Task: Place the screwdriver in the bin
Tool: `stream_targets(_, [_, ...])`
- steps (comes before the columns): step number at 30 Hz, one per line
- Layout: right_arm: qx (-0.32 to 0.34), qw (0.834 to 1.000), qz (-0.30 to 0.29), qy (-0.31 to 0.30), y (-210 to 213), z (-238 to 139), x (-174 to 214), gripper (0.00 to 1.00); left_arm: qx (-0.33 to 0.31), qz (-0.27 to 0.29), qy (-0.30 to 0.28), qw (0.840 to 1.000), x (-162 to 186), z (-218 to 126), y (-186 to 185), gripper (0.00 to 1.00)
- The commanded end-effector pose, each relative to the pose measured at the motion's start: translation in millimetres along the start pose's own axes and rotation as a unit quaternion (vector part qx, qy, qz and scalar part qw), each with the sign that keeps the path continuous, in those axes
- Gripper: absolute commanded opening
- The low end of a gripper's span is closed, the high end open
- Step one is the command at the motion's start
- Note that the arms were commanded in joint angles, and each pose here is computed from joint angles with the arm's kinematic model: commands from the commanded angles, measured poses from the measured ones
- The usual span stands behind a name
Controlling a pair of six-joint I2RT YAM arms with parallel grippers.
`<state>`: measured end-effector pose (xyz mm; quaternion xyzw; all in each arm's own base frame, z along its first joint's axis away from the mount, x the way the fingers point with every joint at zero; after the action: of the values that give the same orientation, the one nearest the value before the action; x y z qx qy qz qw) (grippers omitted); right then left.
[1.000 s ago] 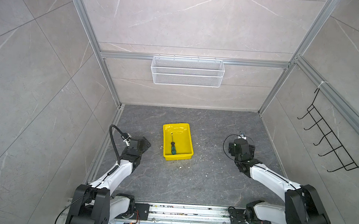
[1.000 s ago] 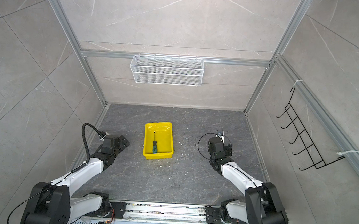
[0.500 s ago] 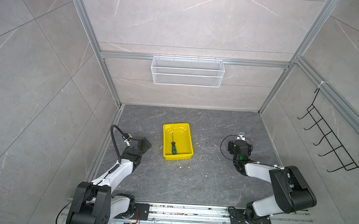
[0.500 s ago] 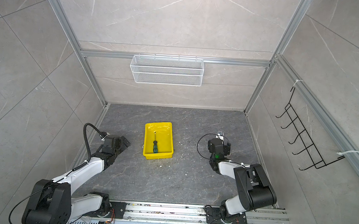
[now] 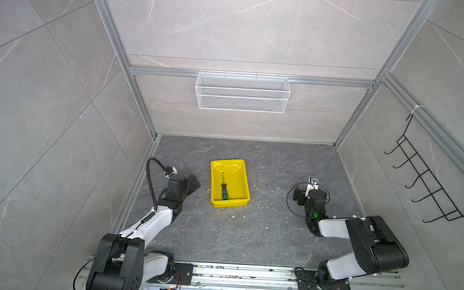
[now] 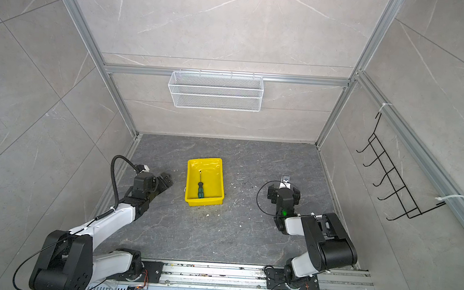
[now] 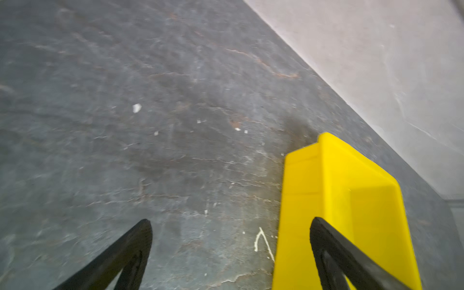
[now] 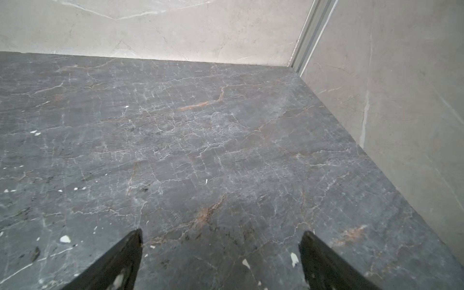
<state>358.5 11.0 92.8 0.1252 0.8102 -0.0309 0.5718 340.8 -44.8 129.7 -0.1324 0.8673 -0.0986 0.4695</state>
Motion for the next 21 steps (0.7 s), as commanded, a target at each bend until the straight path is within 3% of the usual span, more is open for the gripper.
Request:
stream_targets(1, [-0.024, 0.999, 0.004, -0.021, 8, -1, -10, 0.99, 0.05, 0.084, -0.047, 0.994, -23, -5, -22, 1.0])
stream_targets(6, [-0.024, 0.999, 0.004, -0.021, 8, -1, -10, 0.99, -0.007, 0.195, -0.002, 0.981, -24, -2, -10, 1.0])
stream_targets(11, [-0.024, 0.999, 0.004, -0.024, 8, -1, -10, 0.99, -0.166, 0.165, 0.0, 0.972, -30, 4, 41, 1.0])
stream_targets(15, [-0.024, 0.999, 0.005, -0.024, 9, -1, -11, 0.99, -0.155, 0.251, -0.035, 0.955, -42, 5, 37, 1.0])
stream_targets(18, [-0.024, 0.999, 0.004, -0.024, 8, -1, -10, 0.99, -0.125, 0.35, -0.1, 0.923, -45, 5, 30, 1.0])
stream_targets(20, [-0.025, 0.999, 0.005, -0.023, 9, 0, -10, 0.99, -0.132, 0.363, -0.134, 0.913, -46, 4, 34, 1.0])
stream_targets(21, [-0.027, 0.999, 0.005, -0.021, 9, 0, -10, 0.99, -0.121, 0.357, -0.132, 0.917, -45, 3, 31, 1.0])
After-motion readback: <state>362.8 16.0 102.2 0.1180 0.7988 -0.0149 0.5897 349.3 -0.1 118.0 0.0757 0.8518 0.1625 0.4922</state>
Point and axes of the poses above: each gripper's point midway between its finger pads, its own z axis out along the fingers, its own y axis along the line the jaws close on, x = y × z, the point moved 2 cm from there along -z, back along the fingers, and after that the axes turned 13 degrees about z, right-handed, at the moved point
